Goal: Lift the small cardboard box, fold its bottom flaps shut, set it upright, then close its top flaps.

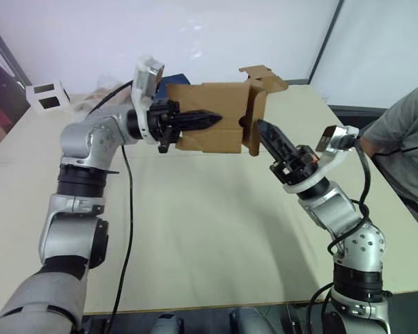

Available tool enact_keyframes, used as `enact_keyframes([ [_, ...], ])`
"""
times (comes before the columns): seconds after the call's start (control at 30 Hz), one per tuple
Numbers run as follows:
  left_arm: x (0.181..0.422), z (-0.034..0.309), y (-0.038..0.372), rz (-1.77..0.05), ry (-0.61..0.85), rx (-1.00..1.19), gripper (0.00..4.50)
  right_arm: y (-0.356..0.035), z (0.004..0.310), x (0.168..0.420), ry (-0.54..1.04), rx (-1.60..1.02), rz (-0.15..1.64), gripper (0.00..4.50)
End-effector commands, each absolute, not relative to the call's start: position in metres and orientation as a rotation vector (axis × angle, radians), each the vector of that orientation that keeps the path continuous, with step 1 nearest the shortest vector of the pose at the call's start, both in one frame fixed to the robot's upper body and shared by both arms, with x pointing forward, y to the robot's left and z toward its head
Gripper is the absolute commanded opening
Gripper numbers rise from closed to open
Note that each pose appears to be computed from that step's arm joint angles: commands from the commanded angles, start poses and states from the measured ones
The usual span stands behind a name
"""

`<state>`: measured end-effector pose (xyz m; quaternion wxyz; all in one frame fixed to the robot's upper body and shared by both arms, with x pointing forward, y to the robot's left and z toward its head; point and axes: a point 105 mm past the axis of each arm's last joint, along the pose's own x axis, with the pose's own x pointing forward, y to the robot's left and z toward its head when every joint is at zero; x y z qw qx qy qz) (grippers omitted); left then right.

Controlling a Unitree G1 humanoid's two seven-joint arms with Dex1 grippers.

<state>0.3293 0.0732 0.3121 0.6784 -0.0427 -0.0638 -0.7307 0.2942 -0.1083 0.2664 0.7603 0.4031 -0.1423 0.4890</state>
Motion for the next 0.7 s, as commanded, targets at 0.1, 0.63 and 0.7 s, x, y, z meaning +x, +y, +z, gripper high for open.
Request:
enact_keyframes([
  [0.1,0.3237,0.3302,0.0761,-1.649,-0.207,-0.063,0.00,-0.1062,0.2791,0.2868,-0.362,0.876,1.089,2.01],
  [0.63,0.3206,0.3296,0.0733,-1.665,-0.217,-0.056,0.00,-0.1017,0.2825,0.2930,-0.396,0.911,1.037,2.01],
  [0.7,0.3208,0.3291,0.0723,-1.667,-0.217,-0.056,0.00,-0.1001,0.2827,0.2921,-0.396,0.915,1.041,2.01],
])
